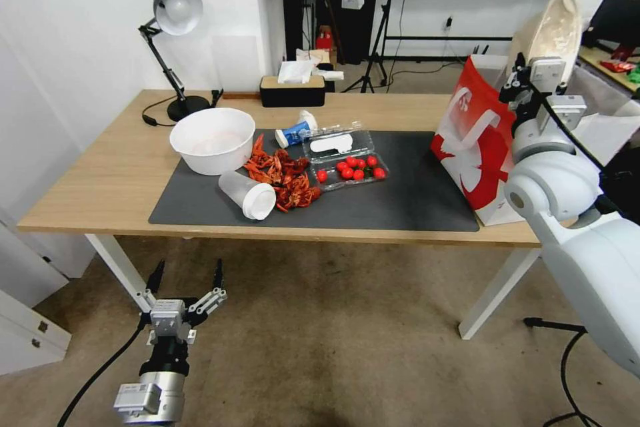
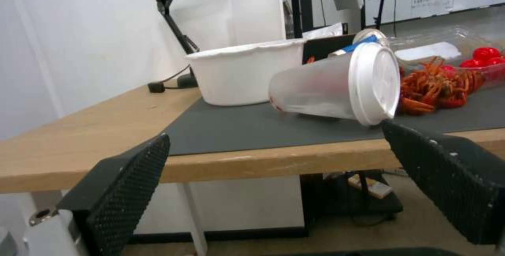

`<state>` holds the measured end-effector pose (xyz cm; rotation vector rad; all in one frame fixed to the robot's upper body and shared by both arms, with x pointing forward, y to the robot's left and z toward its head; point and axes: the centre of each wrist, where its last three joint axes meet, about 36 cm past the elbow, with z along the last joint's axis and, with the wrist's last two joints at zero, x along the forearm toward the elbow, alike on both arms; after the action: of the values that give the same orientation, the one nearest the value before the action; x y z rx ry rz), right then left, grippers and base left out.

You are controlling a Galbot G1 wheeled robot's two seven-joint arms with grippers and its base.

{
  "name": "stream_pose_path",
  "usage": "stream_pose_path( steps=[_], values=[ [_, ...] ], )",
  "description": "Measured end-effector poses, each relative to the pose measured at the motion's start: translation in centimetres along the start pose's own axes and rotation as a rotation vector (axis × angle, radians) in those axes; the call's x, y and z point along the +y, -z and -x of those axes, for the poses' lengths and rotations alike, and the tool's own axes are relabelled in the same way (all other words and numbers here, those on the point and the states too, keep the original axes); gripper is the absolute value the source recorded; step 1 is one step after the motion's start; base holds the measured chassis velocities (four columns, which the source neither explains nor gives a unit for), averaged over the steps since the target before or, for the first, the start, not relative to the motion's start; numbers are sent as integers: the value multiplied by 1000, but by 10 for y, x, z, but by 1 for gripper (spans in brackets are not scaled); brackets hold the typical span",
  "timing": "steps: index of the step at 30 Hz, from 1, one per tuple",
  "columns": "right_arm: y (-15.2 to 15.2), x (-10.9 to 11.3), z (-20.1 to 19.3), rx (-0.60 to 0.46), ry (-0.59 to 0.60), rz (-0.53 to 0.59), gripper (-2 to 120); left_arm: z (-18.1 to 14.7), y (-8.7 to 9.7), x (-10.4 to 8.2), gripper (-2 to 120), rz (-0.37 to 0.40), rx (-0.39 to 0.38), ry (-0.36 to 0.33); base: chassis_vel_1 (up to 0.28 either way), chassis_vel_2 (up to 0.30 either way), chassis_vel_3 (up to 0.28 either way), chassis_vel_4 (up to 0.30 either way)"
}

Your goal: Pick up the trash from the table and place it into the takeout bag.

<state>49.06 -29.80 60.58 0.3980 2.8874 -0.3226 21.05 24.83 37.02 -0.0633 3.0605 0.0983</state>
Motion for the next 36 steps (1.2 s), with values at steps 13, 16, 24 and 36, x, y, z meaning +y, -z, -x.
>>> stream_pose_path(
  steps=[13,16,24,36],
  values=[
    [6,-4,-3,8,5,-7,73,-1,5,2,100,6,-11,0,0,0,0,0],
    [8,-6,-5,5,13,5,82,-1,5,2,100,6,-11,0,0,0,0,0],
    [13,-7,-43,-90,159,197,100,0,9,3,100,4,-22,1,0,0,0,0],
    [-117,22,-185,-159,449,490,100,1,4,5,100,-10,-23,-4,0,0,0,0]
  ],
)
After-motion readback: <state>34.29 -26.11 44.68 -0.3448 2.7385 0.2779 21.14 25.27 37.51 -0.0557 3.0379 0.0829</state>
